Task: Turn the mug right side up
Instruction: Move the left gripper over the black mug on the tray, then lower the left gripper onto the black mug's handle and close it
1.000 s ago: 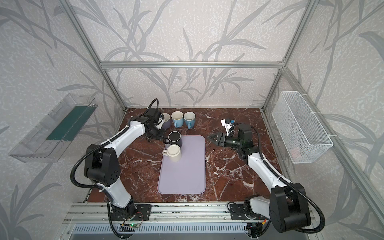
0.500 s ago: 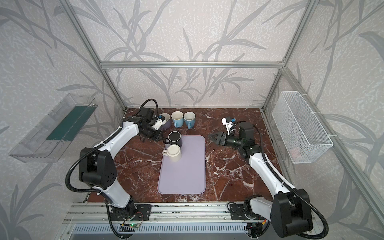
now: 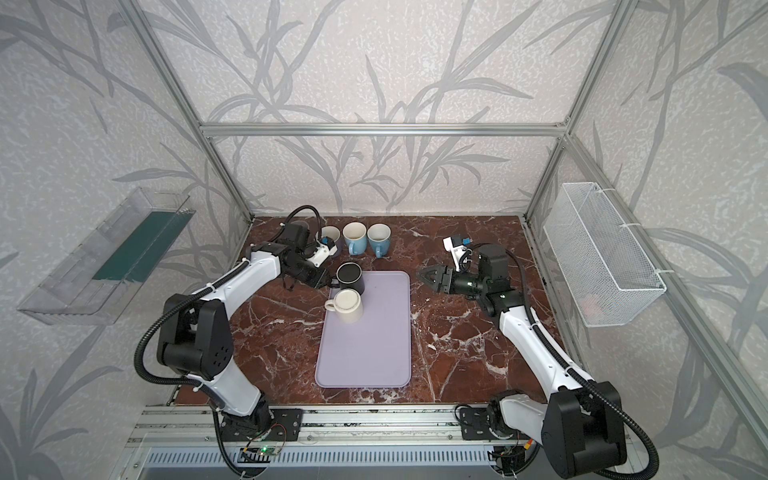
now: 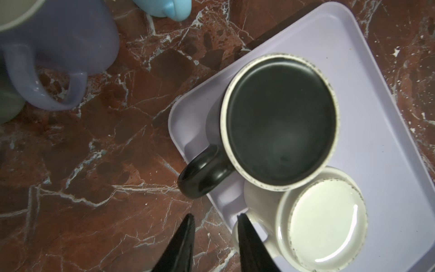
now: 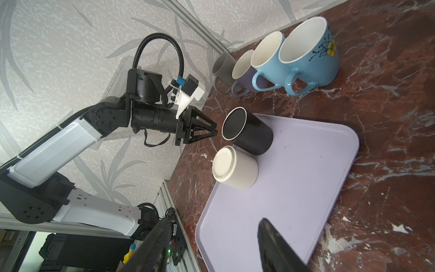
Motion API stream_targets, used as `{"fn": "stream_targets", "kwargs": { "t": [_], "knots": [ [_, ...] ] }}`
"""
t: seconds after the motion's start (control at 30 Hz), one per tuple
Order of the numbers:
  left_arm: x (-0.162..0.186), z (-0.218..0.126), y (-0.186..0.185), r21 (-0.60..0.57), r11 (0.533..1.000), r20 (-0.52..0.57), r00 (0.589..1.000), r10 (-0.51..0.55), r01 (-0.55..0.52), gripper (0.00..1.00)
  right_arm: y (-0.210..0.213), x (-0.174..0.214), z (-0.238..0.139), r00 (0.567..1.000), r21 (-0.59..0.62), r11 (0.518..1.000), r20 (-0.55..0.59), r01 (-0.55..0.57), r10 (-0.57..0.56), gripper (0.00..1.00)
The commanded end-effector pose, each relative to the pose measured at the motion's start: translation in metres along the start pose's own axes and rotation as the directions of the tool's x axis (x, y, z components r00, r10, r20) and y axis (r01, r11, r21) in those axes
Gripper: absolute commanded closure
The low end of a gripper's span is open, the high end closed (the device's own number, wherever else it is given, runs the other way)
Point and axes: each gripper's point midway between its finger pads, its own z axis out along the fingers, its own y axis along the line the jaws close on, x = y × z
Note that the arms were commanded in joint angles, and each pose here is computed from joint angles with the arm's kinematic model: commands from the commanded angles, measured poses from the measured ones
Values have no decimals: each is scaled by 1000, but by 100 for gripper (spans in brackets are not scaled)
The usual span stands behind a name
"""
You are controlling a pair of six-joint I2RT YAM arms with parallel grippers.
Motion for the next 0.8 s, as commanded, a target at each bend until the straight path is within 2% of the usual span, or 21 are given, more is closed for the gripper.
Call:
{"fn": "stream_targets", "kwargs": {
  "t": [0.0,0.13,0.4,0.5,0.6,0.7,0.77],
  "knots": [
    [-17,-14,8,-59,996,77,995,67,-63,65,8,-7,-5,999,-2,999,20,41,-41,40],
    [-14,-12,7,-45,994,48,994,99,-97,64,8,-6,-5,999,-1,999,20,43,-43,40],
    [-10,-15,20,-90,974,-27,979,204,-206,64,7,-5,-7,998,17,998,26,57,-58,39],
    [-8,-14,19,-56,969,-52,970,237,-240,64,6,-5,-7,998,17,998,26,58,-58,39],
    [-5,-11,12,43,968,-86,964,250,-248,64,7,-4,-8,998,21,998,23,61,-61,39],
    [-14,-11,1,113,962,-11,968,252,-249,64,9,-4,-10,997,33,997,23,70,-71,38],
    [-13,-9,-1,121,957,-9,964,268,-264,64,11,-4,-13,997,39,996,21,78,-79,38]
  ]
}}
